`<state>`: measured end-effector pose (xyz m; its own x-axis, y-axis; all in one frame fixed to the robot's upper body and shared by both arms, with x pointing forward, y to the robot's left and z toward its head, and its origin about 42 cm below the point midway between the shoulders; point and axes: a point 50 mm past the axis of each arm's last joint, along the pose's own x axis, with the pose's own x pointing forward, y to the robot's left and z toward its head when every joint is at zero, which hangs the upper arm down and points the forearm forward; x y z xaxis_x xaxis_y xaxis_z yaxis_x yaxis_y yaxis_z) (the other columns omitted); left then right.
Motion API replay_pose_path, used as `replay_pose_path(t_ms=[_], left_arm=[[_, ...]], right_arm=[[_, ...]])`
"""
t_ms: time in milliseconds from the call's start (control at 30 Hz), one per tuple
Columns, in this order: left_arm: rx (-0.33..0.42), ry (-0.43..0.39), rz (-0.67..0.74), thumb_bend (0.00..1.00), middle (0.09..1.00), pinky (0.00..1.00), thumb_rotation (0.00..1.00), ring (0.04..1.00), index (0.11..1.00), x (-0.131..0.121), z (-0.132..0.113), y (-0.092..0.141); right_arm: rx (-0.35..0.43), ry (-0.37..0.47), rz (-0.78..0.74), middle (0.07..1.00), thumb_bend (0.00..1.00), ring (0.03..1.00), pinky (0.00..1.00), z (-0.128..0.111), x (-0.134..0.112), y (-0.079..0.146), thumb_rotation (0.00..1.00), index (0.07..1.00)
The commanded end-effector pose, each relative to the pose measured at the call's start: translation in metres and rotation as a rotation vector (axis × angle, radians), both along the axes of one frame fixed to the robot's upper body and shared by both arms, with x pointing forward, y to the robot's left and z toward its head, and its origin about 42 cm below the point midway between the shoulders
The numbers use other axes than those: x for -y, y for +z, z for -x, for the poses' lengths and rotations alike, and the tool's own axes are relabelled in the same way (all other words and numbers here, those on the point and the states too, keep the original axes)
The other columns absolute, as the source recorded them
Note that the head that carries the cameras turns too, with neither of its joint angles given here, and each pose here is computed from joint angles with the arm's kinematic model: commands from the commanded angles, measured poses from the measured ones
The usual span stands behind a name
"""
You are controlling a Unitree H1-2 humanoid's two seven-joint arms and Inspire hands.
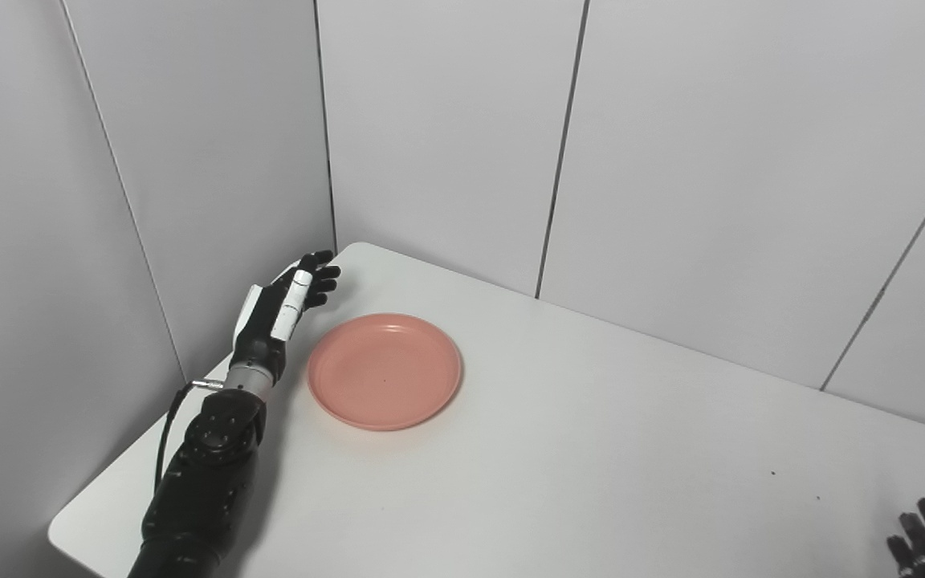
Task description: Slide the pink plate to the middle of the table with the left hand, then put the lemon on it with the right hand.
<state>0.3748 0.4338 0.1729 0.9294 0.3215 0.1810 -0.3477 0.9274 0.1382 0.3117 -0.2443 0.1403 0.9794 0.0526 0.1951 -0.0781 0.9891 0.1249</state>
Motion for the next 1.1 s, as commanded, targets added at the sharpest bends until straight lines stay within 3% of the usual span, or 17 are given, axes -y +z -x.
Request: replay_pose_path(t_ms=[0, 233, 700, 1067], left_arm=[[0.073, 0.005, -0.054, 0.83, 0.803, 0.87, 1.00, 0.823, 0.797, -0.012, -0.008, 0.024], [0.064, 0.013, -0.004, 0.80, 0.796, 0.78, 1.00, 0.798, 0.795, -0.010, -0.012, 0.010], [0.045, -0.004, 0.069, 0.84, 0.802, 0.81, 1.00, 0.809, 0.805, 0.004, -0.020, -0.018], [0.048, -0.051, 0.122, 0.82, 0.793, 0.79, 1.00, 0.799, 0.793, 0.034, -0.023, -0.029]], right_arm=[[0.075, 0.003, 0.009, 1.000, 0.63, 1.000, 1.00, -0.003, 0.001, 0.016, 0.99, 0.988], [0.077, -0.001, 0.003, 1.000, 0.64, 1.000, 1.00, -0.001, 0.001, 0.016, 0.97, 0.999], [0.070, -0.004, 0.021, 1.000, 0.65, 1.000, 1.00, 0.004, 0.002, 0.019, 0.99, 1.000], [0.067, -0.015, 0.014, 1.000, 0.64, 1.000, 1.00, 0.006, 0.000, 0.020, 0.98, 1.000]])
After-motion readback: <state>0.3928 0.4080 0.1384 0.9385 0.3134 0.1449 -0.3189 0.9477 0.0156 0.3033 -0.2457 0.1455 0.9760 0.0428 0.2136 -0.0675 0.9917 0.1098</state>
